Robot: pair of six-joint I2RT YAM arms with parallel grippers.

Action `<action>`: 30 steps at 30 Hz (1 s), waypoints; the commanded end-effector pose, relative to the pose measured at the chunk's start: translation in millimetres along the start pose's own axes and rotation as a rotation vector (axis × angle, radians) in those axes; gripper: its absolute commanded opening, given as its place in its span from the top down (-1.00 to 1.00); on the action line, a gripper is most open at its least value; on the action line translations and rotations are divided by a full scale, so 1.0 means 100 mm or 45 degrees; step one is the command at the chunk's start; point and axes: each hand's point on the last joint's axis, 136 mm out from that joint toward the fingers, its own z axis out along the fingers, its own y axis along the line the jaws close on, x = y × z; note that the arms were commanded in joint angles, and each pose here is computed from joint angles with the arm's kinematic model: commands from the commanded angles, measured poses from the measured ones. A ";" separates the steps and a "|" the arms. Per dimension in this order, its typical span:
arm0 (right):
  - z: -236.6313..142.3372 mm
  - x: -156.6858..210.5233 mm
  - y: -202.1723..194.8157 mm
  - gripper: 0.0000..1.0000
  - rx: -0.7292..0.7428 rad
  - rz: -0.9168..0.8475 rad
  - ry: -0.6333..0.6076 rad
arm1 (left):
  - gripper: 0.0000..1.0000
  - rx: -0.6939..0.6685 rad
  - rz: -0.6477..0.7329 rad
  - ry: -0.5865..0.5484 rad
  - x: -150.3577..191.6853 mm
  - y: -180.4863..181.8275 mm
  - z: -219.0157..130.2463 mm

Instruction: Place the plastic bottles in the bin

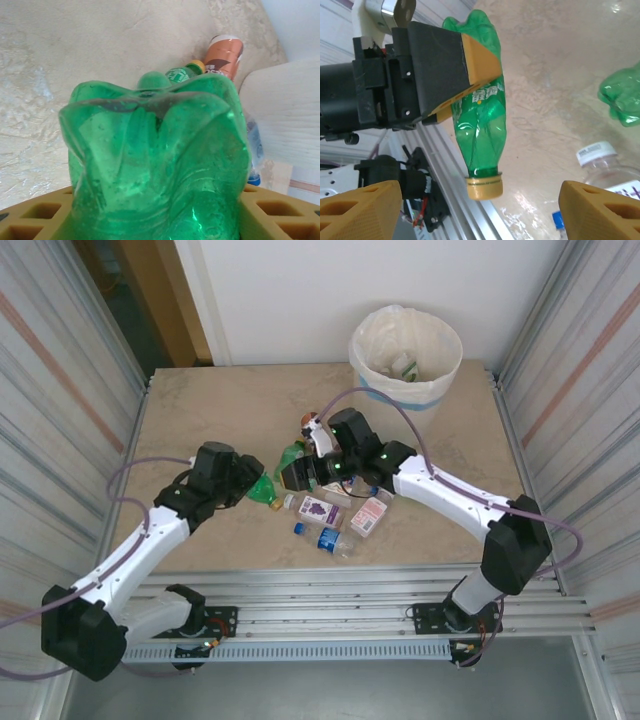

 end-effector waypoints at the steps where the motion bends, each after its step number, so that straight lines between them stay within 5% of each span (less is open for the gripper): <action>1: 0.14 0.02 0.17 -0.61 -0.121 0.026 0.014 | 0.16 0.121 0.011 -0.026 -0.09 -0.24 -0.15; 16: 0.59 0.04 0.21 -0.41 -0.183 0.121 -0.007 | 0.17 0.239 -0.074 -0.050 -0.12 -0.37 -0.28; 30: 0.69 -0.05 0.25 0.11 -0.236 0.148 -0.034 | 0.14 0.283 -0.094 -0.049 -0.13 -0.44 -0.31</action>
